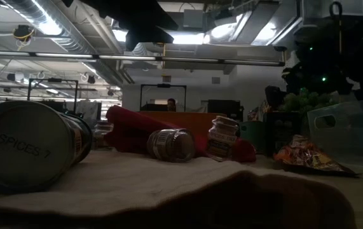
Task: Sort spices by type
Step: Put the brown seasoning pack into the green bin
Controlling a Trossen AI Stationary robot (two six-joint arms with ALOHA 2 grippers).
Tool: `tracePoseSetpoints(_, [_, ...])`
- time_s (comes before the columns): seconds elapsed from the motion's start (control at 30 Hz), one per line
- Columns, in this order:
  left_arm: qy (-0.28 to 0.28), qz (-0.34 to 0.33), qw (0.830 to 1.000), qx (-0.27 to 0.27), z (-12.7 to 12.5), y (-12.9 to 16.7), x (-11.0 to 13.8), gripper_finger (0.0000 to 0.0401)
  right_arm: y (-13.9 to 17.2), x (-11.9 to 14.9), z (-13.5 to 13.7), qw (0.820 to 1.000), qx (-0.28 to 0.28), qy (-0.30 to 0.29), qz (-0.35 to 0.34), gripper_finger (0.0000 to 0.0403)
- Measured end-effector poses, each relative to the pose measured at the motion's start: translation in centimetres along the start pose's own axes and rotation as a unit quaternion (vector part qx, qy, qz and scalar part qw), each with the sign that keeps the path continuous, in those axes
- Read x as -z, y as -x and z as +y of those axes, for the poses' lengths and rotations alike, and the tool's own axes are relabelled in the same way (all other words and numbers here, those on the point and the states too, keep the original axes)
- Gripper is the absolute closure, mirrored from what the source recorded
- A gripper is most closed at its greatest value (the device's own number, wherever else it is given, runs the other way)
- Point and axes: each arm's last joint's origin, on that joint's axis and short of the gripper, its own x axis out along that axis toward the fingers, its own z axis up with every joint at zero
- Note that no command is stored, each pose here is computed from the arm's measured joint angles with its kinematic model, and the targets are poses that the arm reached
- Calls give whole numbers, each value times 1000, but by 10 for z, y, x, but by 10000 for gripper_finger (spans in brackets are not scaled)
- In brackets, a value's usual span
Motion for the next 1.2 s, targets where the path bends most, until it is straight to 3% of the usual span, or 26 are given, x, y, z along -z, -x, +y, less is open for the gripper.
tracePoseSetpoints(0.43, [0, 0, 1000, 0, 0, 0, 0, 232, -8, 12, 1, 1000, 4, 11, 23, 396])
tracePoseSetpoints(1.2, [3, 0, 1000, 0, 0, 0, 0, 232, -6, 8, 1, 1000, 2, 6, 15, 268])
